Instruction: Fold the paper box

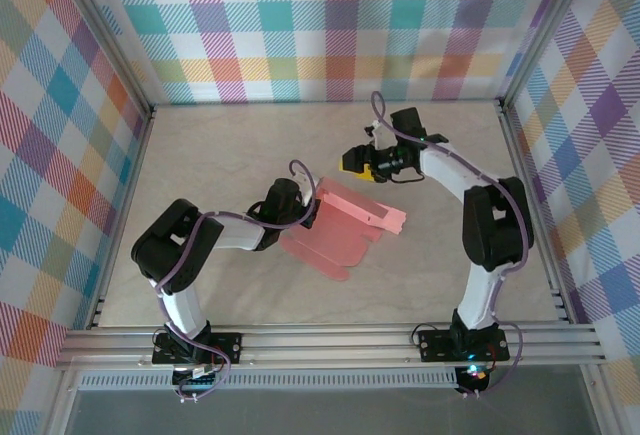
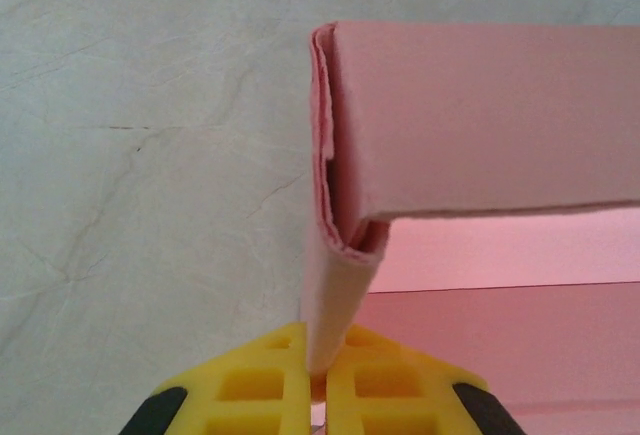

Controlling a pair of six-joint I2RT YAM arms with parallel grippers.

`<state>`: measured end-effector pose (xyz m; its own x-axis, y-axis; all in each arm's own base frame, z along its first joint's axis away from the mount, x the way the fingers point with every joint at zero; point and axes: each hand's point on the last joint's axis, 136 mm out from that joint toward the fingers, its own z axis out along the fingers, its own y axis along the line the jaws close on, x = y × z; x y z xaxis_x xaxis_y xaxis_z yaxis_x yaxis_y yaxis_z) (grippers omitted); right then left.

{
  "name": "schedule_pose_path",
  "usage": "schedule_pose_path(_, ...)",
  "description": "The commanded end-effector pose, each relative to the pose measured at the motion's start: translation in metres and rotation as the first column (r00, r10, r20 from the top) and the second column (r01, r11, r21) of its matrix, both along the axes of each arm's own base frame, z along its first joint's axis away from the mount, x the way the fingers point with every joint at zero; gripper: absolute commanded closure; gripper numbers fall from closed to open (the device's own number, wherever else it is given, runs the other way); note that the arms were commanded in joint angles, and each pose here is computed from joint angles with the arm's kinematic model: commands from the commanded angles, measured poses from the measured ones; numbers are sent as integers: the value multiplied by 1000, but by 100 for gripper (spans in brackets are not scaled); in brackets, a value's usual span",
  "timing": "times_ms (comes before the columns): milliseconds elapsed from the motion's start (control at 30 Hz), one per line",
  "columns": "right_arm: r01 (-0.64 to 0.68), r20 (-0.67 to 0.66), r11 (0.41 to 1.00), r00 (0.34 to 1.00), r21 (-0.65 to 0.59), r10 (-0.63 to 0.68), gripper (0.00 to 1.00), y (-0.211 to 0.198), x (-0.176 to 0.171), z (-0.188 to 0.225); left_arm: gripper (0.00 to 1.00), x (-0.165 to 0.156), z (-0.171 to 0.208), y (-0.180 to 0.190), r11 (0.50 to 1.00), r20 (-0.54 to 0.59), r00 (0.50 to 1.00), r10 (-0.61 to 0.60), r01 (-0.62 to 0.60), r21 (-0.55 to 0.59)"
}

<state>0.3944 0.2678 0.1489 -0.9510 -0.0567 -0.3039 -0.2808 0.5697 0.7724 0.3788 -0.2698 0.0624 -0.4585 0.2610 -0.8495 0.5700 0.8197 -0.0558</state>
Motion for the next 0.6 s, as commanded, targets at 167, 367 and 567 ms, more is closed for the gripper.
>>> schedule_pose_path(167, -121, -55, 989, 991, 83, 125, 34, 35, -7, -5, 92, 1, -10, -8, 1000, -32, 999, -19, 19, -4)
schedule_pose_path(367, -126, -104, 984, 985, 125, 139, 37, 47, -16, -11, 92, 5, -12, -5, 1000, -41, 999, 14, -14, -1)
schedule_pose_path(567, -102, -157, 977, 979, 187, 132, 39, 58, -31, -11, 92, 8, -13, -4, 999, -51, 998, 42, -43, -9)
